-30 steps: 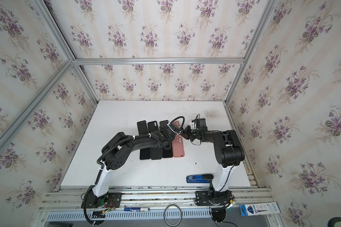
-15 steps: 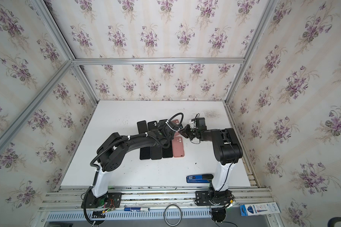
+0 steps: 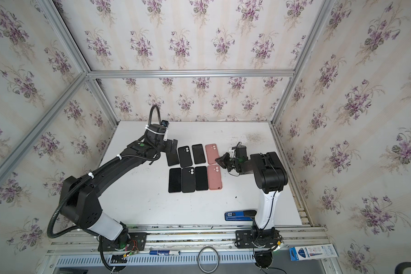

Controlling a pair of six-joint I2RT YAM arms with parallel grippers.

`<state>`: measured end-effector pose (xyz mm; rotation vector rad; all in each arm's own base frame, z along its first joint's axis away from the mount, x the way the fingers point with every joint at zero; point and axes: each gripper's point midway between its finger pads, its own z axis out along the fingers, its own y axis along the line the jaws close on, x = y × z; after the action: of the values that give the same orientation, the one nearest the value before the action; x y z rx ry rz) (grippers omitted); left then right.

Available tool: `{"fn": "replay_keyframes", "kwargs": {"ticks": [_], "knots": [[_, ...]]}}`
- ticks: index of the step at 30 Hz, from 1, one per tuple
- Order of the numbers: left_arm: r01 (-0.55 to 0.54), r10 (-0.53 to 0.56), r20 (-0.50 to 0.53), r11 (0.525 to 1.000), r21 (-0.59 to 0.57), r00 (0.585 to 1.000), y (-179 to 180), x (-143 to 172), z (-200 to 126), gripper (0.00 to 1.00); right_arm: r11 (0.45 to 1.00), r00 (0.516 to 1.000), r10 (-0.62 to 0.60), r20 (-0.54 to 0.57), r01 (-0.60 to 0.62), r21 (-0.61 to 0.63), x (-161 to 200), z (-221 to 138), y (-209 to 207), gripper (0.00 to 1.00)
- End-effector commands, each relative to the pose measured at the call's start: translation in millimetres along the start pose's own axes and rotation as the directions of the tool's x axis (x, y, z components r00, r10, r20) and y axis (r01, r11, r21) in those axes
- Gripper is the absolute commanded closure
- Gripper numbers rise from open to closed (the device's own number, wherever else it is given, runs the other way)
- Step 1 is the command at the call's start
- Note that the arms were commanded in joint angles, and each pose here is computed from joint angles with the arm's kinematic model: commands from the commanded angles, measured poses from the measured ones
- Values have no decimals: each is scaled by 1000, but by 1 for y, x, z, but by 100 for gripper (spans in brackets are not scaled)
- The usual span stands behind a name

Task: Take the phone out of the phone case
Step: Place the phone case at the top-center of the table.

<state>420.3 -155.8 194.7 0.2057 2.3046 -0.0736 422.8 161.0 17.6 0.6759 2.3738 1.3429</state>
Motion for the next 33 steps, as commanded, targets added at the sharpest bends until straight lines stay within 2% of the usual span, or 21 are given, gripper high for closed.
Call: {"fn": "replay_keyframes", "kwargs": {"ticks": [1,6,9,10,11,18,25,30,33], "knots": [[184,-180,-71,981,64,981,5,21,-4,1,999,1000,-6,28,8,-50,-6,3,11,95],[292,-294,-130,956,-37,947,46,50,5,1,999,999,-36,-3,35,-25,1,3,14,78],[309,-317,-144,948,-73,937,58,59,8,2,998,998,-54,-30,55,12,8,0,11,66],[306,-317,-145,947,-94,937,63,61,9,2,998,998,-58,-40,58,18,10,-1,10,57],[303,-318,-149,946,-114,936,67,64,10,2,998,997,-60,-45,61,29,12,-3,9,53],[262,-293,-207,951,-166,933,77,74,26,9,990,992,-107,-72,113,89,22,-19,9,31],[282,-297,-179,954,-104,938,68,63,15,11,962,973,-226,-51,232,145,25,-47,22,2],[265,-271,-68,961,-85,960,73,42,-14,6,923,940,-341,-15,338,181,22,-70,40,1],[255,-265,-72,959,-125,961,82,45,-19,7,897,915,-404,-5,397,197,21,-84,54,1]]}}
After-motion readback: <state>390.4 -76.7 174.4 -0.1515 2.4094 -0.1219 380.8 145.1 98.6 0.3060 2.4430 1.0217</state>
